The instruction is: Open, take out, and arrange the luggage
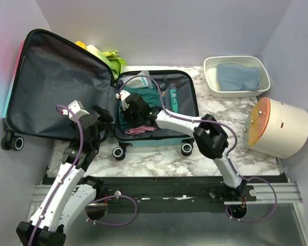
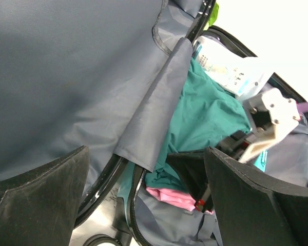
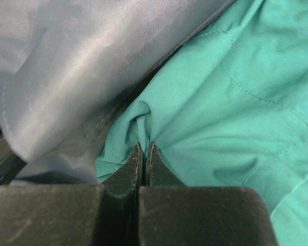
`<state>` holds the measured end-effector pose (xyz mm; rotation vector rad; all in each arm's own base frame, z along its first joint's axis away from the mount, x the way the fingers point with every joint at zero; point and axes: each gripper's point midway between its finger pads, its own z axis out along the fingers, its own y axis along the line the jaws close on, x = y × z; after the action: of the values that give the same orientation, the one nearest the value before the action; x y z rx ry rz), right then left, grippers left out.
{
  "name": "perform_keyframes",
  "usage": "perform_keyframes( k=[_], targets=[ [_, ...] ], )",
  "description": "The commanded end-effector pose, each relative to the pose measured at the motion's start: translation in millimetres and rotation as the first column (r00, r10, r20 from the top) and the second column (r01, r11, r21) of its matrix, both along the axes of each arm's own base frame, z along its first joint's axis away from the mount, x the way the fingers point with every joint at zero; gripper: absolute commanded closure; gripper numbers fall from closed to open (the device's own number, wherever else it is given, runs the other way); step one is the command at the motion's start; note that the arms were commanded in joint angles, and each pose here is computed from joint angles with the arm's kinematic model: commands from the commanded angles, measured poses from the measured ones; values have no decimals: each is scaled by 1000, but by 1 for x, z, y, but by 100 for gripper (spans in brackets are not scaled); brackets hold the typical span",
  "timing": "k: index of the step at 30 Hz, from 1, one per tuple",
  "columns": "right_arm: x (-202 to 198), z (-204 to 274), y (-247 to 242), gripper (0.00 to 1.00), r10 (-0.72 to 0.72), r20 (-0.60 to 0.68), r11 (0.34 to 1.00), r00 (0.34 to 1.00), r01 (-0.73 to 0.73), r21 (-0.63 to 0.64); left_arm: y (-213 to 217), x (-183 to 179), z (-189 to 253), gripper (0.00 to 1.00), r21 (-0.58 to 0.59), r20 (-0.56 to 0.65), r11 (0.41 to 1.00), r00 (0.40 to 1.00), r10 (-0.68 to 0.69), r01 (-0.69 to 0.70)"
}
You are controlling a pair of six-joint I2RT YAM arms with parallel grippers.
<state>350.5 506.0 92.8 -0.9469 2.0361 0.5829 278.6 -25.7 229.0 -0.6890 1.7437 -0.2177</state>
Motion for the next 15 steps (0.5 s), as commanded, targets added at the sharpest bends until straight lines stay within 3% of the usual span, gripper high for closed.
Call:
perform_keyframes(
  k=[1,5,15],
  targets=[
    [-2,75,-3,99,-49,110,984,993,29,175,-12,9,7,1,-21,23,998,998,-59,60],
    [-10,98,-17,99,-55,142,970,988,19,244,-31,20,7,1,-40,34,988,989,-146,148],
    [-18,92,-36,99,-9,72,961,997,-11,275,-80,74,-9,1,-150,-23,939,948,-317,310]
  ],
)
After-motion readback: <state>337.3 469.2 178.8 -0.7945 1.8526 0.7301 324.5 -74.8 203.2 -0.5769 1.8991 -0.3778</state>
